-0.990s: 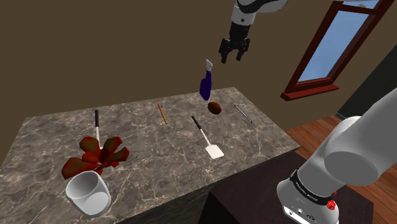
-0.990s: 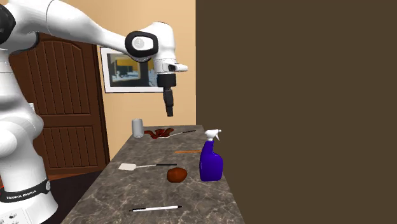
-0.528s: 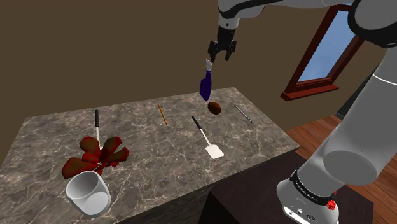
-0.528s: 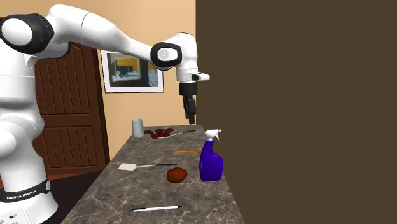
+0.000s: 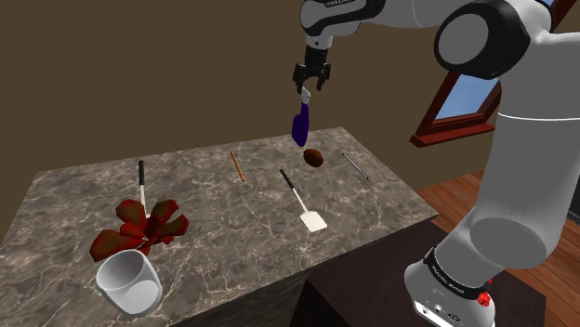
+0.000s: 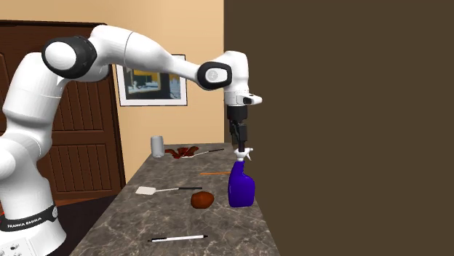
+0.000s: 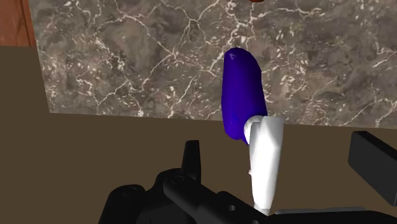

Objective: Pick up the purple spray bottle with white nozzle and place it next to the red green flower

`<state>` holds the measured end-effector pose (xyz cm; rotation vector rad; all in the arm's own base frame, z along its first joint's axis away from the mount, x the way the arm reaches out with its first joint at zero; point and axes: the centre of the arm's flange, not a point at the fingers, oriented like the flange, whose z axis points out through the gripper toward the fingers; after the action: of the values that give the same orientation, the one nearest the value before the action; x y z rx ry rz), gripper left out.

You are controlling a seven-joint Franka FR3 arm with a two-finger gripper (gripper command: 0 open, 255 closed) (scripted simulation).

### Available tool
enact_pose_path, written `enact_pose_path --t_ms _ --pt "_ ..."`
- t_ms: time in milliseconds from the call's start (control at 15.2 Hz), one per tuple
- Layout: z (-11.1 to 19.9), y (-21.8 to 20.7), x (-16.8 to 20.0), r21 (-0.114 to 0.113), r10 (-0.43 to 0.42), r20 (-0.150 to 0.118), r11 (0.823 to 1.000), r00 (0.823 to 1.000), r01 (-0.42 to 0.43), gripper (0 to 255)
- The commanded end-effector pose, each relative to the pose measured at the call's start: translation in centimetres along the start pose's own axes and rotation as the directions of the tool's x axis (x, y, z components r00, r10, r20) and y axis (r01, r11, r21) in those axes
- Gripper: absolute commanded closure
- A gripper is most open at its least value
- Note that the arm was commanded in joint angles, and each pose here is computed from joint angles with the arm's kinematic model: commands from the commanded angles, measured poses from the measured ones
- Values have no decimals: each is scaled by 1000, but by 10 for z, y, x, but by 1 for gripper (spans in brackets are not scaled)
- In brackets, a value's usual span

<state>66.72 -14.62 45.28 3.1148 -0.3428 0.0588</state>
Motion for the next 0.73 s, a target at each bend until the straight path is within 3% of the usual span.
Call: enact_pose_path --t_ms 0,330,660 --pt "10 0 3 0 0 0 1000 1000 0 0" --pt "34 0 3 0 0 0 1000 1000 0 0" --pt "34 0 3 0 0 0 1000 1000 0 0"
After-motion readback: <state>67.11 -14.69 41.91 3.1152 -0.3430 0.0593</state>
